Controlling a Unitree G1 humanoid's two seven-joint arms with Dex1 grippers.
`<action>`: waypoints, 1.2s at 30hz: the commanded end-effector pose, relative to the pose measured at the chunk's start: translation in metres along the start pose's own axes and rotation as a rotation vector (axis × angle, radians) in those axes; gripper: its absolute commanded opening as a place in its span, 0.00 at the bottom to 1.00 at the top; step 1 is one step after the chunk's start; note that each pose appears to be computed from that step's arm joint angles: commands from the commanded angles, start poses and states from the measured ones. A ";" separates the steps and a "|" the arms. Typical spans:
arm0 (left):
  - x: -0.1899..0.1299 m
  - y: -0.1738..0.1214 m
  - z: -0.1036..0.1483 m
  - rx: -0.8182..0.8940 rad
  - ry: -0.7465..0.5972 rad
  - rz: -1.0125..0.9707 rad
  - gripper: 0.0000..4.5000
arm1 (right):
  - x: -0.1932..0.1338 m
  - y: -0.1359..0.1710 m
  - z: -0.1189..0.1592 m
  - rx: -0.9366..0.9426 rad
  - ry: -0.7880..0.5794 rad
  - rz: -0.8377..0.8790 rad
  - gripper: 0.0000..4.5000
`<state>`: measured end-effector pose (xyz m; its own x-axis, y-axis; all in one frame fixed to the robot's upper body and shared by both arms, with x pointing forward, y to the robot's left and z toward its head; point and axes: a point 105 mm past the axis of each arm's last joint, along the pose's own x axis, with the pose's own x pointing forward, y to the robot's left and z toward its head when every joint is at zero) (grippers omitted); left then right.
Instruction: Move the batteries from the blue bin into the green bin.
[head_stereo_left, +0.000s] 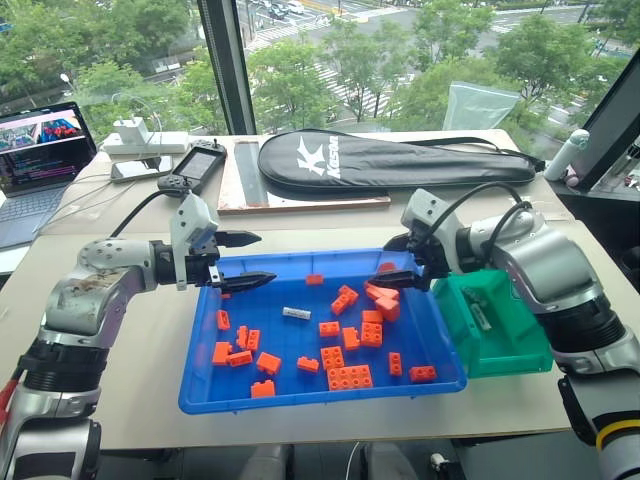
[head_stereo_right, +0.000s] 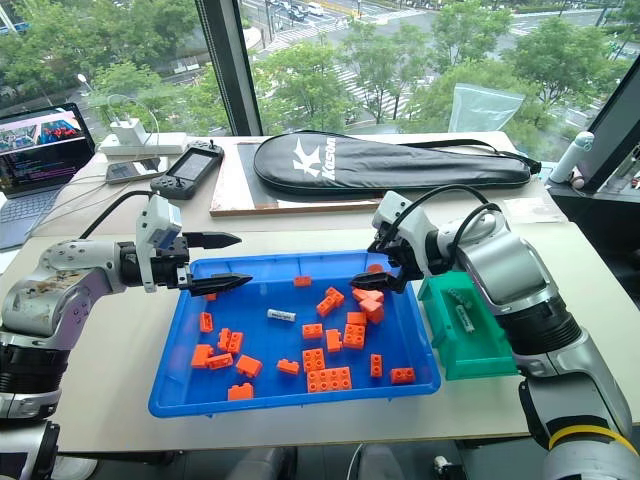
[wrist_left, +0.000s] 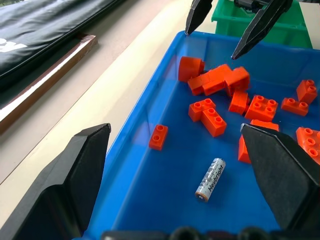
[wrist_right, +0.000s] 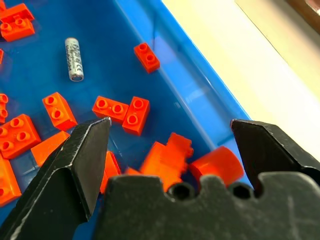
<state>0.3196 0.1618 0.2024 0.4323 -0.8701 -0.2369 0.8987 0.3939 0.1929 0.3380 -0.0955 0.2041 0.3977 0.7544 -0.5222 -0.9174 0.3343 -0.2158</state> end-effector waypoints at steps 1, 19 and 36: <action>-0.007 0.001 0.012 0.057 -0.015 0.016 1.00 | 0.015 0.027 0.027 -0.046 -0.085 0.108 0.99; -0.027 -0.019 0.011 0.023 0.007 -0.039 1.00 | 0.109 0.062 0.001 -0.020 0.019 0.156 0.99; -0.081 -0.021 -0.002 0.026 0.076 0.005 1.00 | 0.118 0.058 -0.008 -0.059 0.015 0.122 0.08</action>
<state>0.2686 0.2198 0.2047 0.4268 -0.8444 -0.3237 0.9042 0.3915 0.1709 0.3313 0.0061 0.1103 0.2800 0.7514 -0.5975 -0.9600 0.2127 -0.1823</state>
